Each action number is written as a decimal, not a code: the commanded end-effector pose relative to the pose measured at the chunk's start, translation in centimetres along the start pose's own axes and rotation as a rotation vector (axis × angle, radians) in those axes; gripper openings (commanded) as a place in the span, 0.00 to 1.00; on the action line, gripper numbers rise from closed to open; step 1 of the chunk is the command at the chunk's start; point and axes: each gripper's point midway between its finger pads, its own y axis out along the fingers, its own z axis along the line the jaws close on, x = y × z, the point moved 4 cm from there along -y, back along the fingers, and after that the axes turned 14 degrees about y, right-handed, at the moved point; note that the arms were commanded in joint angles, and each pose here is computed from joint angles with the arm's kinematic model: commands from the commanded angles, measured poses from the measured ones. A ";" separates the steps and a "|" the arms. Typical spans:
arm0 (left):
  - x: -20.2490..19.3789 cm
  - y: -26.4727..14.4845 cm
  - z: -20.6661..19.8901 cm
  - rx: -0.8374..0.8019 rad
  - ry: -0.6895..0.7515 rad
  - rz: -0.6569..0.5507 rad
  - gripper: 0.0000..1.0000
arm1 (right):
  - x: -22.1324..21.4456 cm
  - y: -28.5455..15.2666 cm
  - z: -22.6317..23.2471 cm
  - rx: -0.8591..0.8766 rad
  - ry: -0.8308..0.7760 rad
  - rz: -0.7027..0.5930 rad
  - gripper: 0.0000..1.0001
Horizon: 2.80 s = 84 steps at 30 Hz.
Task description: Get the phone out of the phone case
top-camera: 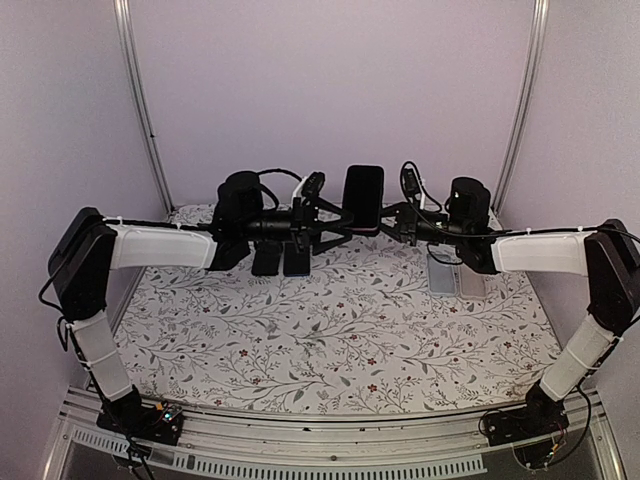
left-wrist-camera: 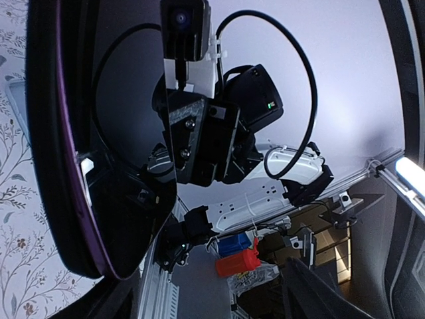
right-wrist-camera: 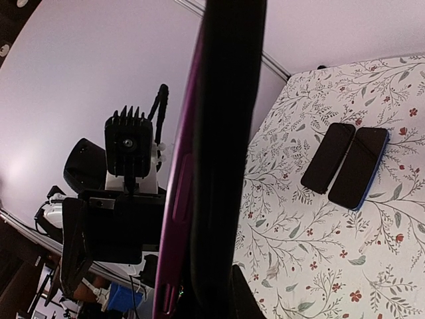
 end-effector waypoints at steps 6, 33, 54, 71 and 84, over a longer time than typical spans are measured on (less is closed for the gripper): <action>0.9 0.7 -0.1 -0.020 0.004 -0.054 0.75 | 0.7 0.5 4.4 0.120 -0.113 -0.030 0.00; 1.0 -0.5 0.9 -0.048 -0.086 -0.191 0.74 | -0.2 0.8 5.4 0.157 -0.148 -0.012 0.00; 1.3 -0.9 1.1 -0.035 -0.099 -0.242 0.74 | -0.6 0.5 6.4 0.193 -0.176 -0.004 0.01; 1.7 -1.5 0.2 -0.098 -0.090 -0.306 0.72 | -1.3 1.1 5.6 0.165 -0.183 -0.003 0.01; 1.6 -1.6 0.6 -0.075 -0.097 -0.316 0.55 | -1.6 1.1 5.5 0.152 -0.194 -0.001 0.01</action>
